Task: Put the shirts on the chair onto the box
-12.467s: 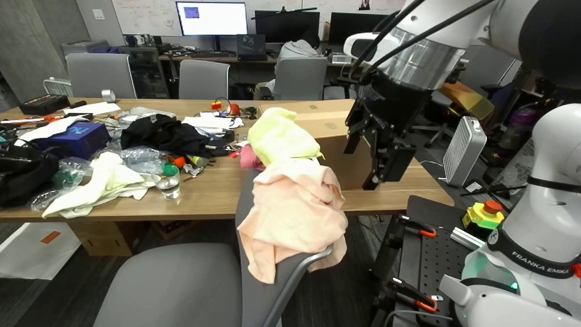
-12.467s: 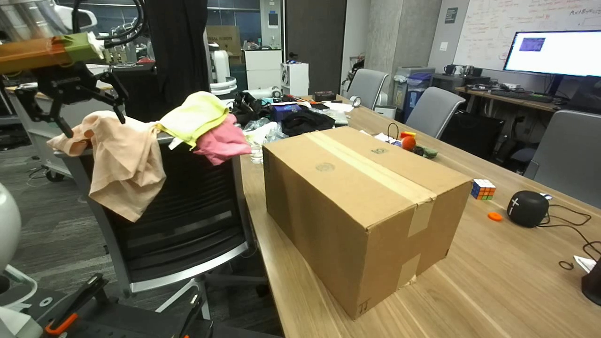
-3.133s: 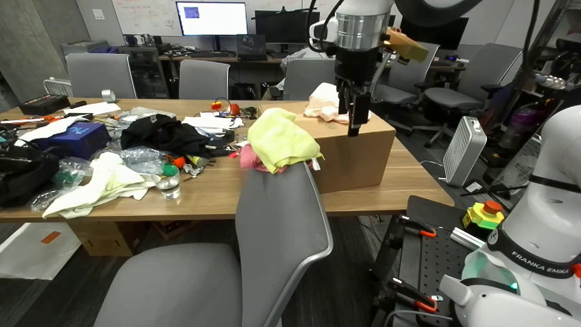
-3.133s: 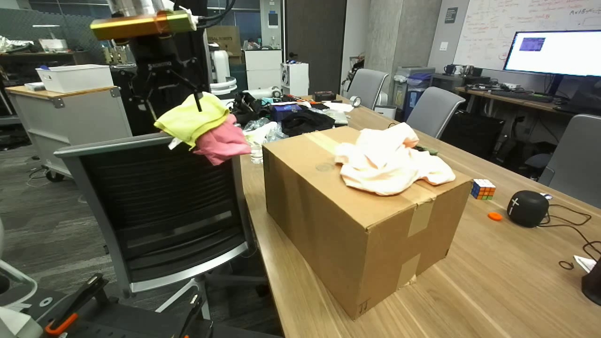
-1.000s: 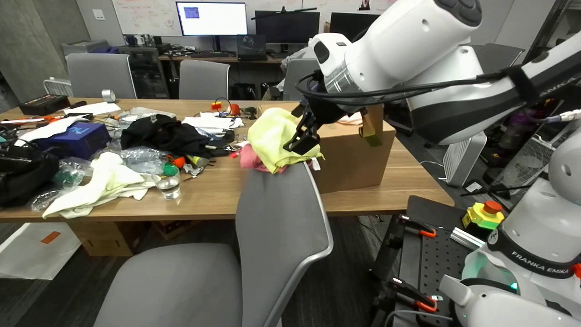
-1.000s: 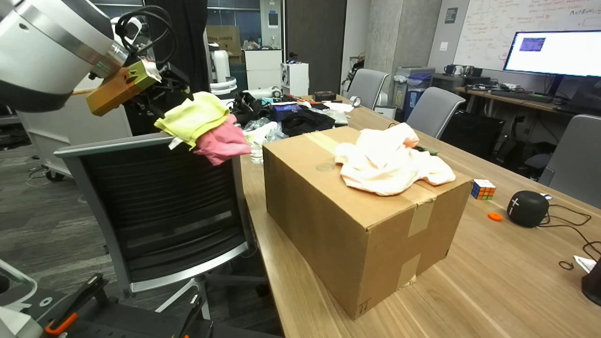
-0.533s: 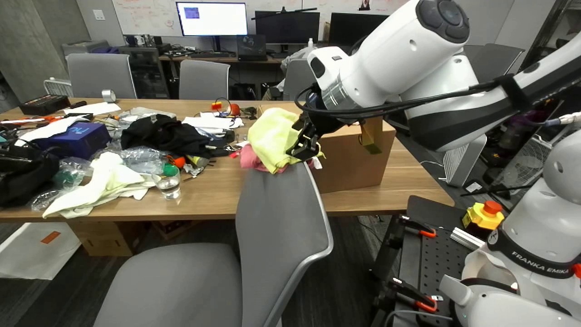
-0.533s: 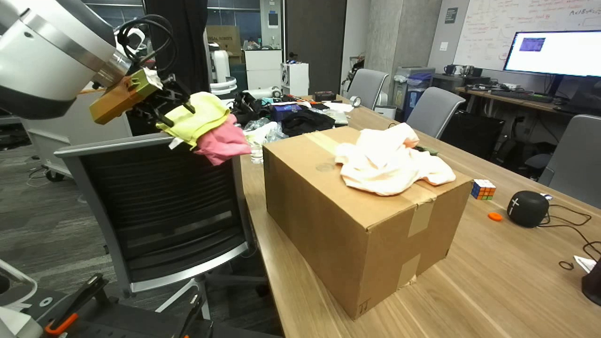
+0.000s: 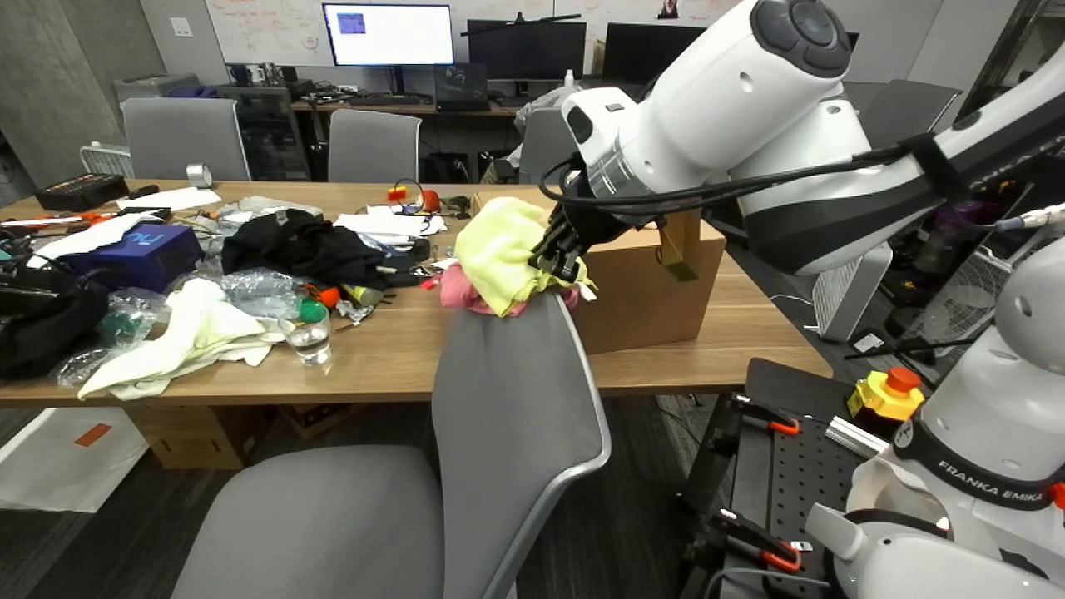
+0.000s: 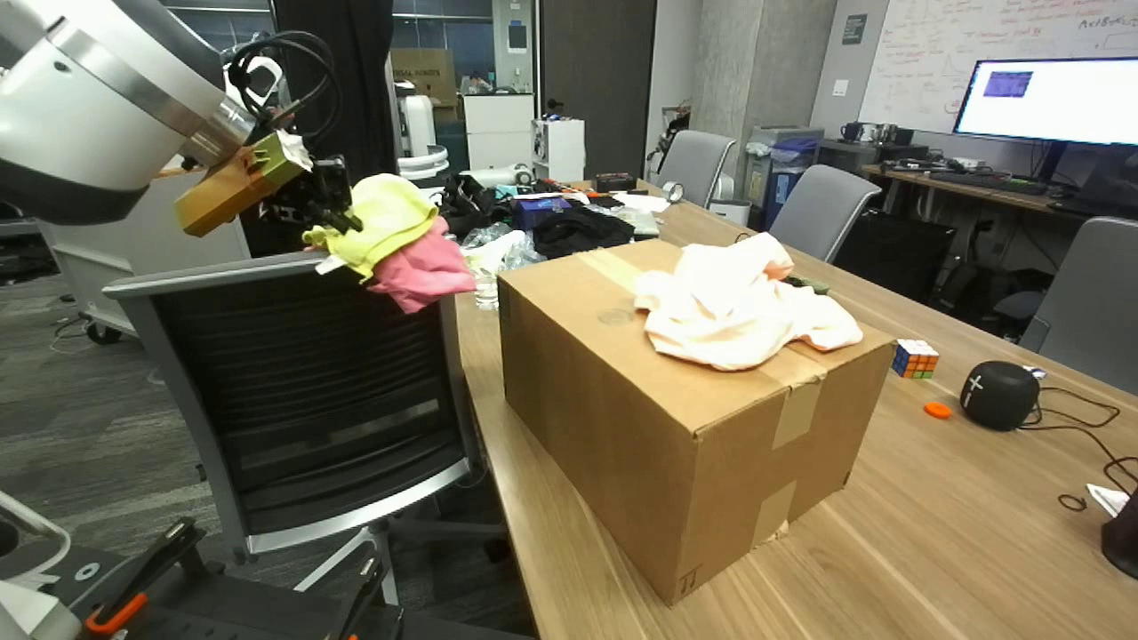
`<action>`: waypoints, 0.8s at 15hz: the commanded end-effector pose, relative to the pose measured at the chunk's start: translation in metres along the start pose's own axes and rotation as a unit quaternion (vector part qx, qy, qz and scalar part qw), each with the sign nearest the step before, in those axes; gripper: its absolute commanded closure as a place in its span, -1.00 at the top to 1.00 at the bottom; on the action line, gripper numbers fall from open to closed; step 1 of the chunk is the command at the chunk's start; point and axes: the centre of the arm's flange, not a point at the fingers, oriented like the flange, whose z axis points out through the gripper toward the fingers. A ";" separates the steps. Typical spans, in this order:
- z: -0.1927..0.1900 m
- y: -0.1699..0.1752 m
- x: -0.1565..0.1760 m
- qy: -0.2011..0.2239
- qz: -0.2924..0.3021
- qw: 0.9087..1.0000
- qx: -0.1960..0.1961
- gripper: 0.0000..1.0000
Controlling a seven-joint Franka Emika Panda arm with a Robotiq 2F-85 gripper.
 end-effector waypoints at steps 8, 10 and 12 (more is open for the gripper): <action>-0.047 0.035 0.028 -0.004 0.015 0.998 0.055 -0.98; -0.063 0.047 0.038 -0.012 0.010 0.997 0.071 -0.98; -0.077 0.060 0.050 -0.022 0.007 0.996 0.086 -0.98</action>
